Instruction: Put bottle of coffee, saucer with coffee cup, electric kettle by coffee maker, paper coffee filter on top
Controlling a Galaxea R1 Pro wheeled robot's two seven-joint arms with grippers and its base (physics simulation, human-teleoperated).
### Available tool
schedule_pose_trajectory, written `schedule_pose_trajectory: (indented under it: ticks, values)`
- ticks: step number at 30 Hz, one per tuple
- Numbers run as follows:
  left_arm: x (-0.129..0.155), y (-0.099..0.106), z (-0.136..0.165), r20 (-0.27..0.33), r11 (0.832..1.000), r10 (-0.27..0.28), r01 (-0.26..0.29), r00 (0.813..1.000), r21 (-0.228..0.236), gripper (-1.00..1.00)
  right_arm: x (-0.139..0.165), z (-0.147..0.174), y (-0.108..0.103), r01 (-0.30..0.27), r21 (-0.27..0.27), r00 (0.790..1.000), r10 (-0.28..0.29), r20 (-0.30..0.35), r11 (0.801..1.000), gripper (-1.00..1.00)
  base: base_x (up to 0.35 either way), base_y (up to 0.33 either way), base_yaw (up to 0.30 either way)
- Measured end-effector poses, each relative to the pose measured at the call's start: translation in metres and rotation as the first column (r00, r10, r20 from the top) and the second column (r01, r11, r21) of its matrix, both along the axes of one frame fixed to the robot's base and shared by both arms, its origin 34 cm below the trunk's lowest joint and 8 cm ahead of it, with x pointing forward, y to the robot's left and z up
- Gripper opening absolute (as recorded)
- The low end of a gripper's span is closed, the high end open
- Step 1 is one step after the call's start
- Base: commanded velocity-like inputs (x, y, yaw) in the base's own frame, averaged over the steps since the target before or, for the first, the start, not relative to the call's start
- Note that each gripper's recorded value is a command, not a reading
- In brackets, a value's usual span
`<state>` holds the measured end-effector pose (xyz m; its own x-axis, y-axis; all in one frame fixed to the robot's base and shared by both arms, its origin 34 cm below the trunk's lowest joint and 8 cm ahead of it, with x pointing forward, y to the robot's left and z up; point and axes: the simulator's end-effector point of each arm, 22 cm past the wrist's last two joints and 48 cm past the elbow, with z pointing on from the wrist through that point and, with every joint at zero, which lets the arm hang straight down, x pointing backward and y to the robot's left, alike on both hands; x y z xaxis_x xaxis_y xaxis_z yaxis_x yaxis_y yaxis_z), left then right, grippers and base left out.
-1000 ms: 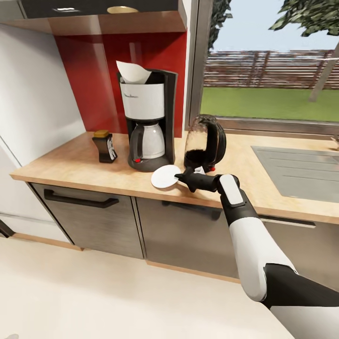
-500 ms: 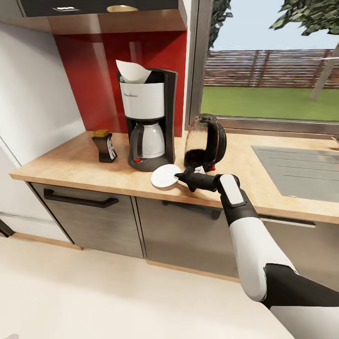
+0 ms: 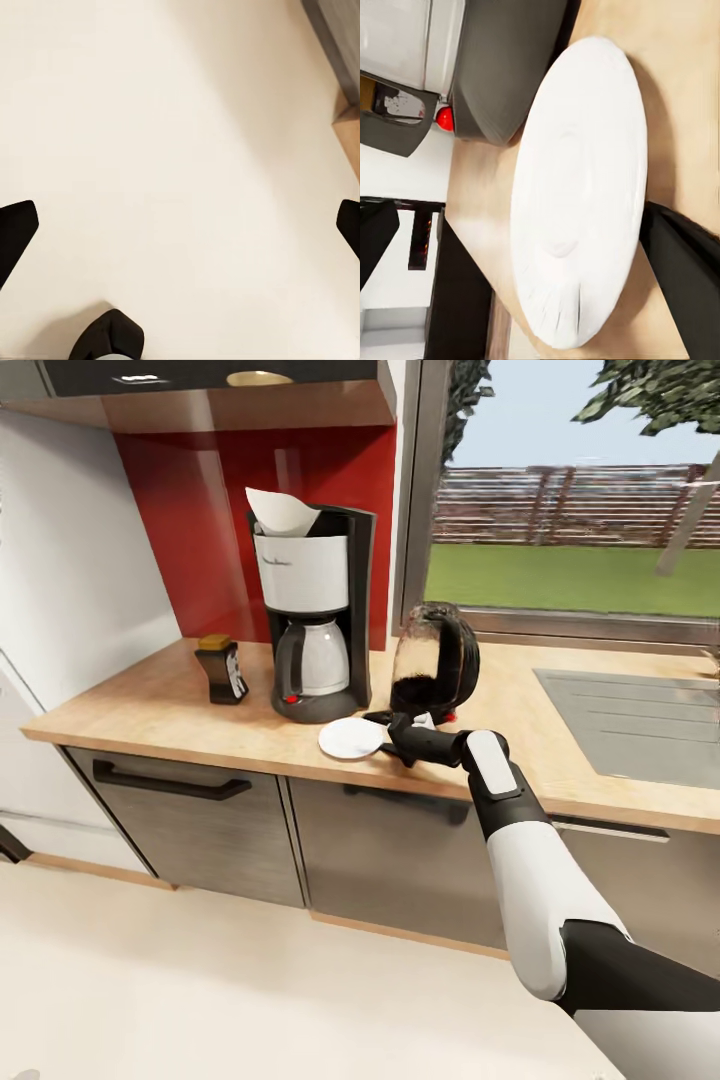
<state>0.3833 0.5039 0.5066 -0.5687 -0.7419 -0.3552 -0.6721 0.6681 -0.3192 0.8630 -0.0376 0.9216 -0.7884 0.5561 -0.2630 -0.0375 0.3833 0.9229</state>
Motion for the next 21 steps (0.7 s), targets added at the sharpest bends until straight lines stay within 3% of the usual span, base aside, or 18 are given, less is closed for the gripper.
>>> schedule_pose_trajectory:
  ticks: [6, 17, 20, 21]
  values:
    - [0.0, 0.0, 0.0, 0.0, 1.0, 0.0, 0.0, 1.0, 0.0, 1.0, -0.001, 0.0, 0.001, -0.003, 0.005, 1.0, 0.003, -0.002, 1.0, 1.0, -0.114, -0.081, 0.0]
    - [0.0, 0.0, 0.0, -0.001, 1.0, -0.001, 0.001, 1.0, 0.0, 1.0, -0.002, 0.012, 0.005, -0.016, 0.04, 1.0, 0.015, 0.018, 0.999, 1.0, -0.226, -0.17, 0.0]
    - [0.0, 0.0, 0.0, -0.001, 1.0, -0.001, 0.001, 1.0, 0.0, 1.0, -0.001, 0.027, 0.005, -0.024, 0.052, 0.998, 0.021, 0.061, 0.998, 1.0, -0.124, -0.092, 0.0]
    - [0.0, 0.0, 0.0, -0.001, 1.0, -0.002, 0.002, 1.0, 0.0, 1.0, -0.003, 0.049, 0.008, -0.041, 0.092, 0.993, 0.031, 0.117, 0.995, 1.0, -0.055, -0.041, 0.0]
